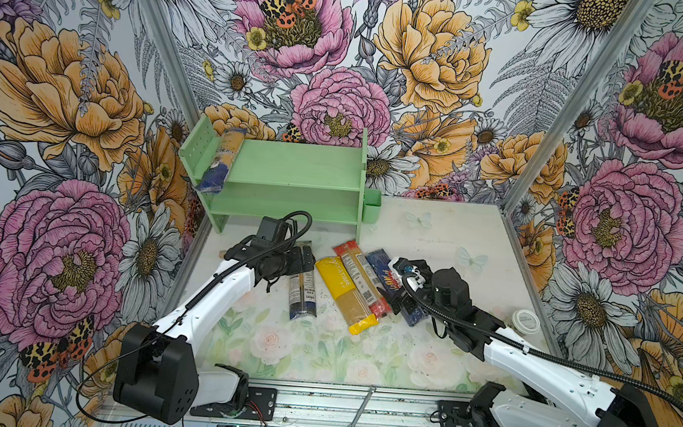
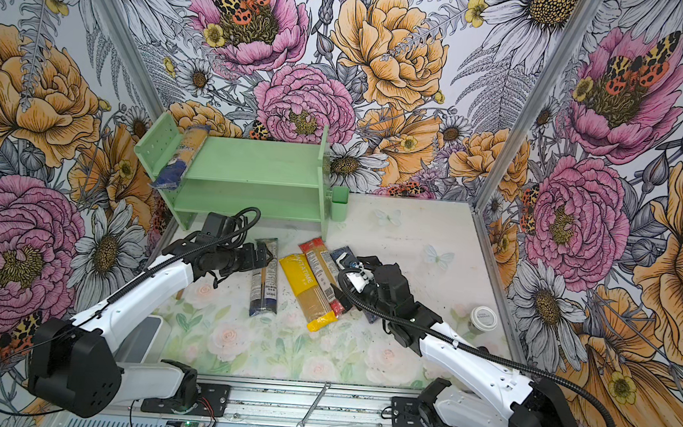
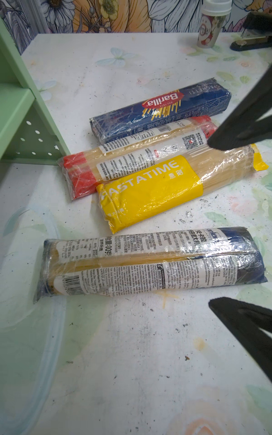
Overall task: Place and organize the pasta boxes and bags onto the shelf
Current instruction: 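Lower the left gripper over the white package while the right gripper withdraws, then close the left gripper around the white-and-blue spaghetti package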
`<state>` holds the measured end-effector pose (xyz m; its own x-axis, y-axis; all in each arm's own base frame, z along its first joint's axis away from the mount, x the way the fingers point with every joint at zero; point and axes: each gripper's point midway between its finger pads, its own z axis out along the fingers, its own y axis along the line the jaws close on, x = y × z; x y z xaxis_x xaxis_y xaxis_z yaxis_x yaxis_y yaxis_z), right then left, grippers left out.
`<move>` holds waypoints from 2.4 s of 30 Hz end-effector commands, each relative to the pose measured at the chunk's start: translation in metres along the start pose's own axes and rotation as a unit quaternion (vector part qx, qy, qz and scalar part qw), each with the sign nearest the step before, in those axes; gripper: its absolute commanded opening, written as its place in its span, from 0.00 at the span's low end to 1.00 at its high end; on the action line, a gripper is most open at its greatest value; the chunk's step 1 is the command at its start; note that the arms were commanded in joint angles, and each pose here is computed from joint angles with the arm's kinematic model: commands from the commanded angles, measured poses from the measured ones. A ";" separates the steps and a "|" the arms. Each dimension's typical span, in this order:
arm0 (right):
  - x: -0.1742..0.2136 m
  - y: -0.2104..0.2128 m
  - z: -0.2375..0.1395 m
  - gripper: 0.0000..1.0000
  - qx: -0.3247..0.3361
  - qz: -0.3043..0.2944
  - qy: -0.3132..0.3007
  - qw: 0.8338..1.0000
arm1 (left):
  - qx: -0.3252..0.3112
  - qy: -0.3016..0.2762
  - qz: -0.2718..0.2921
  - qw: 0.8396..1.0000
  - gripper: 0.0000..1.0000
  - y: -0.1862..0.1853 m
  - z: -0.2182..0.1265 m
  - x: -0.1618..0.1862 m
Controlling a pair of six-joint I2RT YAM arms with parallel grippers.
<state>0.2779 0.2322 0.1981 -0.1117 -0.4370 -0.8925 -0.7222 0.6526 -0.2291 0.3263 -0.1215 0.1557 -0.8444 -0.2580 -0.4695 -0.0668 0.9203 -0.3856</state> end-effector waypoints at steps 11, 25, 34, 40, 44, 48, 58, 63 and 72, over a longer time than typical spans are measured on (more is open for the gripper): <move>0.007 -0.025 0.008 1.00 0.006 0.080 -0.002 0.997 | -0.055 -0.009 -0.015 0.998 0.99 0.006 0.018 0.029; 0.011 -0.041 0.015 0.99 0.016 0.110 -0.009 0.994 | -0.077 -0.046 -0.005 0.996 0.99 0.003 0.025 0.052; 0.012 -0.040 0.016 1.00 0.012 0.119 -0.016 0.993 | -0.088 -0.088 -0.003 0.992 0.99 0.013 0.022 0.057; 0.011 -0.040 0.016 0.99 0.011 0.121 -0.020 0.992 | -0.094 -0.099 0.006 0.991 0.99 0.020 0.025 0.062; 0.011 -0.039 0.018 1.00 0.008 0.123 -0.020 0.992 | -0.098 -0.102 0.015 0.990 0.99 0.020 0.030 0.068; 0.012 -0.039 0.019 1.00 0.007 0.128 -0.021 0.992 | -0.109 -0.112 0.032 0.987 0.99 0.021 0.034 0.073; 0.015 -0.038 0.021 1.00 0.005 0.134 -0.022 0.991 | -0.119 -0.135 0.040 0.983 0.99 0.027 0.041 0.083; 0.018 -0.038 0.022 0.99 0.007 0.137 -0.021 0.990 | -0.126 -0.145 0.038 0.981 0.99 0.034 0.044 0.088; 0.020 -0.037 0.025 0.99 0.006 0.141 -0.020 0.990 | -0.141 -0.155 0.039 0.977 0.99 0.041 0.051 0.094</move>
<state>0.3160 0.2140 0.1787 -0.2813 -0.2294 -0.9318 -0.6593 0.7518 0.0139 0.2669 -0.1253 0.0546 -0.6913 -0.1932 -0.6962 -0.1593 0.9806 -0.1139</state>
